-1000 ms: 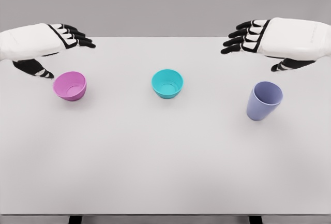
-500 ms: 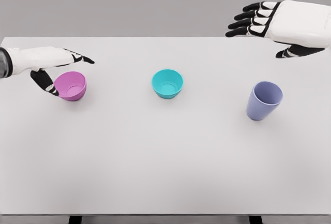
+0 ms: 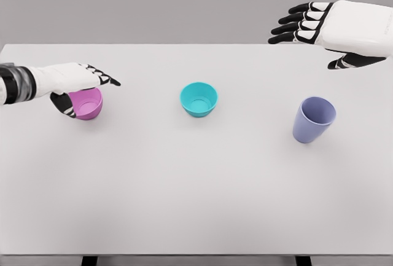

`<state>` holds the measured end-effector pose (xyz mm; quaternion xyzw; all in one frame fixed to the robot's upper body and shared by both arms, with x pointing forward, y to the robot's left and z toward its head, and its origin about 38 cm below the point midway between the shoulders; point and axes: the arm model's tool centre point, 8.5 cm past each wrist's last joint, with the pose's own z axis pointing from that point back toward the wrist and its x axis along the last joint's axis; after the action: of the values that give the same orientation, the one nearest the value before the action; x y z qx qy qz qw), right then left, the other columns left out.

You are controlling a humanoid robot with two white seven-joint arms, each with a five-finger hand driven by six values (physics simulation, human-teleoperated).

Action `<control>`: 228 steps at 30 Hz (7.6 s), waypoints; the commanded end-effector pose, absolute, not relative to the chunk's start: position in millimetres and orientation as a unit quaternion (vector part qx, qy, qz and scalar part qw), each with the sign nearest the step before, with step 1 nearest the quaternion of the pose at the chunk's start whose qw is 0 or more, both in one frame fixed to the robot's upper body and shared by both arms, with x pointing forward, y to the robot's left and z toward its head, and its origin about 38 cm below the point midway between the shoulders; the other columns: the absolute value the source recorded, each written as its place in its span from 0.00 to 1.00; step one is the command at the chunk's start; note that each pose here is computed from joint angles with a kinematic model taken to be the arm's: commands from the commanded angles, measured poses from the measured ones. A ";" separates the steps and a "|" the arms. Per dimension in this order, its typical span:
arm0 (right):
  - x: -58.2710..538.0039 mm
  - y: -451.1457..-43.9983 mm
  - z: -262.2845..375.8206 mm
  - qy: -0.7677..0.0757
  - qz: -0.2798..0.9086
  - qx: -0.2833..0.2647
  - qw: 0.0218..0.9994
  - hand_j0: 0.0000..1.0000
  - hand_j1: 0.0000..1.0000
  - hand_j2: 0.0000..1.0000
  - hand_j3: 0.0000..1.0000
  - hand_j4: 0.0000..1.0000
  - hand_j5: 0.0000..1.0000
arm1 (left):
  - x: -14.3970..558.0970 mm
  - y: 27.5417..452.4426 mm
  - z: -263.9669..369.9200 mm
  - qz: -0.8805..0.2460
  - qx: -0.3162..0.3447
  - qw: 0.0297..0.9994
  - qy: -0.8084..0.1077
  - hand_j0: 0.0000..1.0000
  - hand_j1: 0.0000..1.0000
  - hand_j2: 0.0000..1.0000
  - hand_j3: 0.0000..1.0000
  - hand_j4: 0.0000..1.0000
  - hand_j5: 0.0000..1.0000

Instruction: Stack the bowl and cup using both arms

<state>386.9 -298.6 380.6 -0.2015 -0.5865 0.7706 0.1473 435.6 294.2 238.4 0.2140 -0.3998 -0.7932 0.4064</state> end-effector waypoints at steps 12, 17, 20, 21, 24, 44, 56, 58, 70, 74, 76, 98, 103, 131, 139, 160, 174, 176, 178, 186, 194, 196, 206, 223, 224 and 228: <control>387.0 -298.3 380.9 -0.589 0.769 -0.200 0.149 1.00 1.00 1.00 1.00 1.00 1.00 | 435.9 299.1 231.3 -0.785 0.221 0.428 -0.389 1.00 1.00 1.00 1.00 1.00 1.00; 386.9 -298.7 380.5 -0.588 0.769 -0.200 0.149 1.00 1.00 1.00 1.00 1.00 1.00 | 435.8 303.9 224.5 -0.776 0.227 0.451 -0.379 1.00 1.00 1.00 1.00 1.00 1.00; 386.9 -298.5 378.0 -0.588 0.770 -0.197 0.151 1.00 1.00 1.00 1.00 1.00 1.00 | 436.2 304.5 224.9 -0.775 0.228 0.452 -0.379 1.00 1.00 1.00 1.00 1.00 1.00; 386.9 -298.7 378.5 -0.588 0.769 -0.198 0.151 1.00 1.00 1.00 1.00 1.00 1.00 | 436.6 305.5 224.6 -0.774 0.229 0.453 -0.378 1.00 1.00 1.00 1.00 1.00 1.00; 386.9 -298.8 379.5 -0.589 0.769 -0.199 0.150 1.00 1.00 1.00 1.00 1.00 1.00 | 437.8 308.7 223.2 -0.768 0.234 0.465 -0.373 1.00 1.00 1.00 1.00 1.00 1.00; 386.3 -301.2 385.8 -0.593 0.763 -0.207 0.148 1.00 1.00 1.00 1.00 1.00 1.00 | 448.9 308.1 201.8 -0.766 0.234 0.478 -0.360 1.00 1.00 1.00 1.00 1.00 1.00; 384.4 -306.2 352.7 -0.583 0.772 -0.178 0.179 1.00 1.00 1.00 1.00 1.00 1.00 | 452.6 309.9 199.7 -0.764 0.237 0.482 -0.357 1.00 1.00 1.00 1.00 1.00 1.00; 384.4 -305.8 352.5 -0.584 0.772 -0.178 0.178 1.00 1.00 1.00 1.00 1.00 1.00 | 452.8 310.4 199.5 -0.764 0.238 0.483 -0.357 1.00 1.00 1.00 1.00 1.00 1.00; 384.6 -305.2 352.7 -0.585 0.771 -0.178 0.178 1.00 1.00 1.00 1.00 1.00 1.00 | 457.6 310.5 194.7 -0.763 0.237 0.486 -0.355 1.00 1.00 1.00 1.00 1.00 1.00; 384.7 -304.7 352.6 -0.586 0.771 -0.177 0.177 1.00 1.00 1.00 1.00 1.00 1.00 | 458.4 309.0 193.6 -0.762 0.236 0.487 -0.355 1.00 1.00 1.00 1.00 1.00 1.00; 384.7 -304.7 352.6 -0.586 0.771 -0.177 0.177 1.00 1.00 1.00 1.00 1.00 1.00 | 458.1 309.0 192.9 -0.762 0.235 0.487 -0.355 1.00 1.00 1.00 1.00 1.00 1.00; 384.8 -304.5 352.9 -0.587 0.770 -0.177 0.177 1.00 1.00 1.00 1.00 1.00 1.00 | 458.0 306.9 190.5 -0.763 0.235 0.488 -0.354 0.87 0.87 0.87 0.87 0.87 0.87; 384.9 -304.1 352.8 -0.587 0.770 -0.177 0.177 1.00 1.00 1.00 1.00 1.00 1.00 | 458.4 307.5 191.0 -0.761 0.237 0.490 -0.354 0.79 0.79 0.79 0.79 0.79 0.79; 384.9 -304.1 352.8 -0.587 0.770 -0.177 0.177 1.00 1.00 1.00 1.00 1.00 1.00 | 458.1 296.5 206.9 -0.759 0.234 0.477 -0.376 0.71 0.71 0.71 0.71 0.71 0.71; 384.9 -304.3 353.3 -0.587 0.770 -0.177 0.177 1.00 1.00 1.00 1.00 1.00 1.00 | 455.3 285.9 214.3 -0.762 0.228 0.465 -0.390 0.71 0.71 0.71 0.71 0.71 0.71; 384.7 -305.0 359.1 -0.593 0.765 -0.184 0.173 1.00 1.00 1.00 1.00 1.00 1.00 | 454.1 241.1 239.9 -0.770 0.219 0.414 -0.434 0.71 0.71 0.71 0.71 0.71 0.71; 384.6 -306.1 361.8 -0.593 0.764 -0.188 0.172 1.00 1.00 1.00 1.00 1.00 1.00 | 452.0 211.5 248.8 -0.773 0.206 0.387 -0.459 0.70 0.70 0.70 0.70 0.70 0.70; 385.0 -306.0 361.5 -0.594 0.763 -0.187 0.173 1.00 1.00 1.00 1.00 1.00 1.00 | 452.1 204.3 249.0 -0.772 0.202 0.384 -0.464 0.70 0.70 0.70 0.70 0.70 0.70; 384.7 -307.4 363.0 -0.593 0.764 -0.190 0.173 1.00 1.00 1.00 1.00 1.00 1.00 | 452.9 199.2 252.2 -0.772 0.201 0.380 -0.469 0.70 0.70 0.70 0.70 0.70 0.70; 382.7 -314.6 365.8 -0.584 0.767 -0.198 0.177 1.00 1.00 1.00 1.00 1.00 1.00 | 452.6 175.5 256.6 -0.772 0.190 0.363 -0.486 0.70 0.70 0.70 0.70 0.70 0.70; 379.4 -328.5 370.1 -0.575 0.766 -0.220 0.185 1.00 1.00 1.00 1.00 1.00 1.00 | 452.1 160.2 258.5 -0.773 0.182 0.352 -0.496 0.70 0.70 0.70 0.70 0.70 0.70; 378.2 -332.2 367.1 -0.571 0.768 -0.220 0.190 1.00 1.00 1.00 1.00 1.00 1.00 | 451.4 154.8 258.1 -0.773 0.179 0.350 -0.498 0.70 0.70 0.70 0.70 0.70 0.70; 361.6 -370.8 393.8 -0.522 0.786 -0.249 0.217 1.00 1.00 1.00 1.00 1.00 1.00 | 450.1 132.8 258.9 -0.774 0.164 0.338 -0.510 0.70 0.70 0.70 0.70 0.70 0.70; 364.9 -354.5 330.6 -0.474 0.831 -0.168 0.238 1.00 1.00 1.00 1.00 1.00 1.00 | 452.1 104.1 252.4 -0.775 0.158 0.326 -0.517 0.69 0.69 0.69 0.69 0.69 0.69; 364.9 -354.5 330.6 -0.474 0.831 -0.168 0.238 1.00 1.00 1.00 1.00 1.00 1.00 | 452.3 103.2 252.3 -0.776 0.159 0.325 -0.517 0.69 0.69 0.69 0.69 0.69 0.69; 368.2 -345.6 327.7 -0.485 0.828 -0.161 0.231 1.00 1.00 1.00 1.00 1.00 1.00 | 454.3 96.2 248.7 -0.776 0.155 0.327 -0.517 0.69 0.69 0.69 0.69 0.69 0.69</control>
<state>367.2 -348.8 331.1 -0.1669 -0.4809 0.8294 0.2300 453.3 100.0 250.2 0.1570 -0.5163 -0.7759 0.3268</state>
